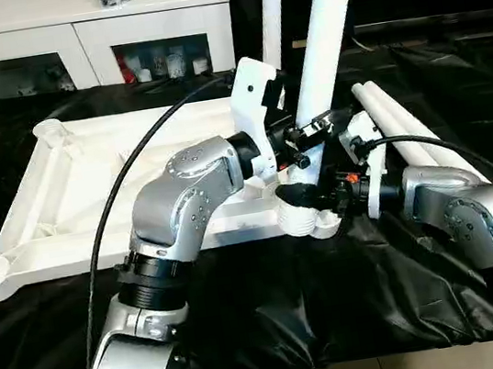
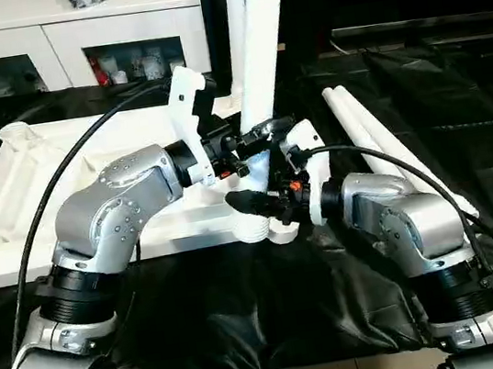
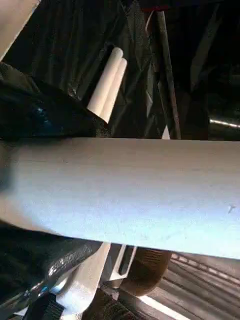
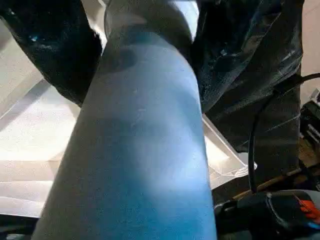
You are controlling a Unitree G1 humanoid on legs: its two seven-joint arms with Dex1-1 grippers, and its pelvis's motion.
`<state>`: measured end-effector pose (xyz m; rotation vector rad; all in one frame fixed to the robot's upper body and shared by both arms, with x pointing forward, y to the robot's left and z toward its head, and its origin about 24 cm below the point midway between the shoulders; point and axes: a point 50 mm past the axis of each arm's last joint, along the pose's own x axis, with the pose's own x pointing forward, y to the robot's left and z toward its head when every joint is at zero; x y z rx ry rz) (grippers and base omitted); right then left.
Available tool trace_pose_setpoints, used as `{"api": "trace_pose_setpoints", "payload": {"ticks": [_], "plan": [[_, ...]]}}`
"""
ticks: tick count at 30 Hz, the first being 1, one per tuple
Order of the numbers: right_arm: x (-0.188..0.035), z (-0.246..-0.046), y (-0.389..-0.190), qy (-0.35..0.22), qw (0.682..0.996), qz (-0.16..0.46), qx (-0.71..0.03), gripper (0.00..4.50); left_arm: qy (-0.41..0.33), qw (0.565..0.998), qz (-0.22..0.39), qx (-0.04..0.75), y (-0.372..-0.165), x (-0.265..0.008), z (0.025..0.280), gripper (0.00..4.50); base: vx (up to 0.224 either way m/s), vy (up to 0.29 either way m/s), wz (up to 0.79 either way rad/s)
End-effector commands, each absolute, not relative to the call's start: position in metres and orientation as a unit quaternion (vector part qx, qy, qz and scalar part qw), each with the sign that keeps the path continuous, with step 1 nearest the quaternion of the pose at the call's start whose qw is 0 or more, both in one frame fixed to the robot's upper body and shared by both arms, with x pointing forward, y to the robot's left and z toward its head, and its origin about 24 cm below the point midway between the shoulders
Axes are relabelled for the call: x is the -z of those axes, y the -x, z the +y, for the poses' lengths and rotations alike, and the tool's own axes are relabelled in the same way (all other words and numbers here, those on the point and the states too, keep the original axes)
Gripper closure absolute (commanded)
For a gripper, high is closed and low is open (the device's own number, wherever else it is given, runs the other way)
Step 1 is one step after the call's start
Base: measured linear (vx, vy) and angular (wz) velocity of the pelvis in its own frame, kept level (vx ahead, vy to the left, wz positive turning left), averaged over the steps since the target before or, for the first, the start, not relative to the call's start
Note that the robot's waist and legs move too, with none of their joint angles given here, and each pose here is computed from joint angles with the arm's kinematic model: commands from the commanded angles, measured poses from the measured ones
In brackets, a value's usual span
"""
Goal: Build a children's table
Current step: Pick table leg
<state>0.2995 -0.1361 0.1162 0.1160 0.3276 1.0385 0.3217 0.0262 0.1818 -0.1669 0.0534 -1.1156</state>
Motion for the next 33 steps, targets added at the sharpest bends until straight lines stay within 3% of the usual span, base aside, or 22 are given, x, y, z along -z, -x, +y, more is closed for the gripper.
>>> {"api": "trace_pose_setpoints", "payload": {"ticks": [1,5,11,13,14,17,19,22,25,30,32,33], "plan": [[-0.113,-0.141,-0.303,-0.046,0.861,0.163,-0.479,2.17,0.074,0.822,0.012,0.564,-0.314,-0.191,0.016,2.62,0.000,0.000,0.00],[-0.112,-0.141,-0.302,-0.049,0.859,0.166,-0.482,2.53,0.075,0.821,0.013,0.566,-0.314,-0.191,0.016,2.62,0.000,0.000,0.00],[-0.111,-0.140,-0.302,-0.051,0.859,0.167,-0.481,2.61,0.080,0.822,0.020,0.563,-0.315,-0.191,0.016,2.62,0.000,0.000,0.00],[-0.111,-0.140,-0.303,-0.051,0.862,0.163,-0.478,2.61,0.087,0.814,0.015,0.574,-0.314,-0.194,0.017,1.92,0.000,0.000,0.00],[-0.111,-0.140,-0.303,-0.051,0.862,0.163,-0.477,2.61,0.087,0.814,0.014,0.574,-0.314,-0.194,0.018,1.92,0.000,0.000,0.00],[-0.110,-0.139,-0.303,-0.057,0.868,0.155,-0.467,2.61,0.118,0.828,-0.026,0.548,-0.320,-0.204,0.021,1.59,0.000,0.000,0.00],[-0.110,-0.139,-0.303,-0.058,0.869,0.154,-0.466,2.61,0.124,0.827,-0.031,0.548,-0.320,-0.205,0.022,1.59,0.000,0.000,0.00],[-0.112,-0.141,-0.306,-0.082,0.886,0.133,-0.436,2.61,0.214,0.817,-0.086,0.528,-0.324,-0.226,0.029,1.50,0.000,0.000,0.00],[-0.113,-0.142,-0.308,-0.092,0.893,0.125,-0.422,2.62,0.219,0.825,-0.113,0.508,-0.327,-0.233,0.034,1.50,0.000,0.000,0.00],[-0.112,-0.149,-0.316,-0.079,0.918,0.113,-0.373,2.62,0.157,0.857,-0.105,0.480,-0.340,-0.219,0.052,1.50,0.000,0.000,0.00],[-0.108,-0.155,-0.318,-0.055,0.928,0.118,-0.348,2.62,0.090,0.862,-0.088,0.491,-0.341,-0.203,0.058,1.50,0.000,0.000,0.00],[-0.105,-0.161,-0.320,-0.036,0.937,0.126,-0.324,2.62,0.008,0.856,-0.054,0.514,-0.341,-0.181,0.062,1.50,0.000,0.000,0.00]]}}
